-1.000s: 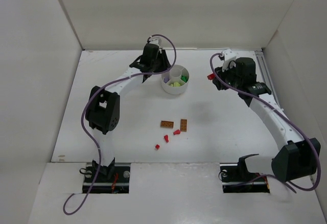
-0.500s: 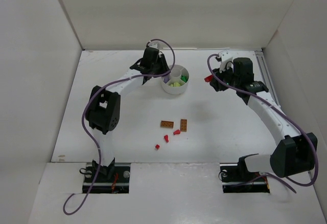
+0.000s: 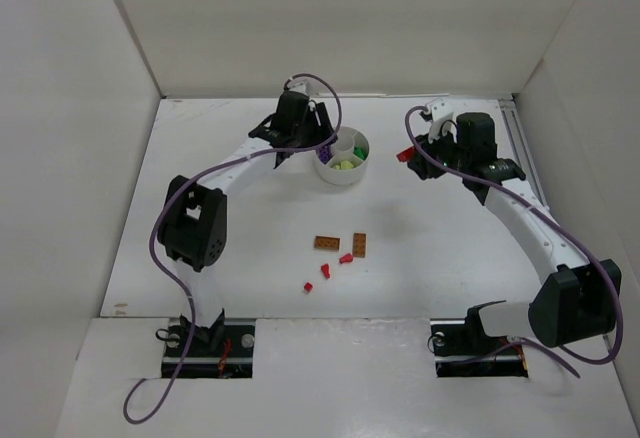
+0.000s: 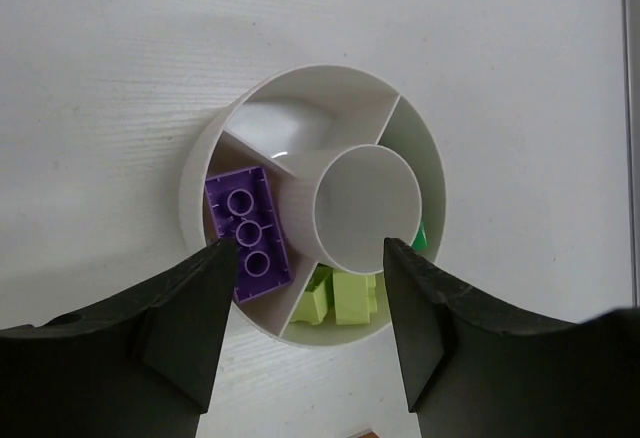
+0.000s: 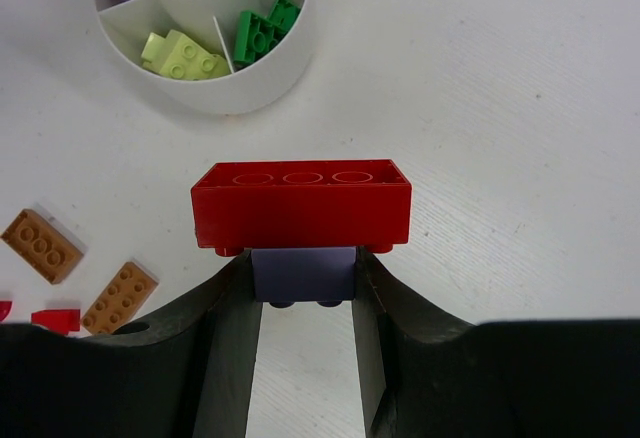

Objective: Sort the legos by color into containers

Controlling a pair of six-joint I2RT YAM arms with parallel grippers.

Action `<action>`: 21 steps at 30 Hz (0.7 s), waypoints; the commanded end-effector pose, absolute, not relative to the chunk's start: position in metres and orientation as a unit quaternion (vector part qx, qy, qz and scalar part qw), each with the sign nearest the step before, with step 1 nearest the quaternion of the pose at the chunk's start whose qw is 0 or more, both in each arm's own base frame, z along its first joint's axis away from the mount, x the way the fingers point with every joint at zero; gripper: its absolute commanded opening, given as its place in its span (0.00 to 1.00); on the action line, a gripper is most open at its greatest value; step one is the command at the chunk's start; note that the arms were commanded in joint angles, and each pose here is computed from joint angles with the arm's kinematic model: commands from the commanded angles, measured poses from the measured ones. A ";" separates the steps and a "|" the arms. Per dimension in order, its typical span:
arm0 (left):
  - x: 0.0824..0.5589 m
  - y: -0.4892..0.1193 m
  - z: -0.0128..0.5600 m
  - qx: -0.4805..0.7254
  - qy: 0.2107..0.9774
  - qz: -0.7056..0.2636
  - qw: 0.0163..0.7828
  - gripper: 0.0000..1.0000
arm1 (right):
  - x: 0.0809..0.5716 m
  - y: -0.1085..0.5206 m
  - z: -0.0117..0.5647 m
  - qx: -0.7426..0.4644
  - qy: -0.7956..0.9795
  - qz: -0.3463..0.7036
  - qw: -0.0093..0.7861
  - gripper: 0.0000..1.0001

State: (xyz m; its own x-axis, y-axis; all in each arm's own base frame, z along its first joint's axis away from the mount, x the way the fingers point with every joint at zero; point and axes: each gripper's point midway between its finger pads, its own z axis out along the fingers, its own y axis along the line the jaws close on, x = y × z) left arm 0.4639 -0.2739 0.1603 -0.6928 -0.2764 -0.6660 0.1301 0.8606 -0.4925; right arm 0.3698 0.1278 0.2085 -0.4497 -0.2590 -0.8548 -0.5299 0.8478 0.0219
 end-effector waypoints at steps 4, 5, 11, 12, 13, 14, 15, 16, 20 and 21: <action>0.455 -0.268 0.231 -0.037 0.847 -0.283 0.448 0.57 | 0.372 0.142 0.243 -0.273 0.796 0.174 0.512 0.06; 0.451 -0.270 0.239 -0.024 0.843 -0.290 0.452 0.60 | 0.369 0.149 0.243 -0.288 0.789 0.184 0.511 0.06; 0.388 -0.292 0.299 0.096 0.785 -0.422 0.443 0.88 | 0.337 0.201 0.255 -0.398 0.732 0.207 0.512 0.06; 0.380 -0.296 0.308 0.114 0.769 -0.441 0.448 0.99 | 0.328 0.216 0.255 -0.414 0.724 0.216 0.508 0.06; 0.367 -0.296 0.309 0.131 0.763 -0.452 0.444 1.00 | 0.322 0.223 0.258 -0.427 0.714 0.218 0.511 0.06; 0.354 -0.300 0.310 0.158 0.754 -0.471 0.431 1.00 | 0.318 0.229 0.259 -0.438 0.707 0.220 0.510 0.06; 0.345 -0.304 0.308 0.173 0.750 -0.477 0.424 1.00 | 0.313 0.237 0.264 -0.447 0.697 0.229 0.512 0.06; 0.339 -0.306 0.304 0.176 0.751 -0.479 0.419 1.00 | 0.309 0.246 0.270 -0.456 0.686 0.236 0.516 0.06; 0.310 -0.308 0.295 0.200 0.747 -0.488 0.405 1.00 | 0.294 0.263 0.287 -0.477 0.656 0.263 0.523 0.06; 0.304 -0.308 0.294 0.194 0.747 -0.497 0.397 1.00 | 0.291 0.266 0.289 -0.482 0.648 0.273 0.524 0.06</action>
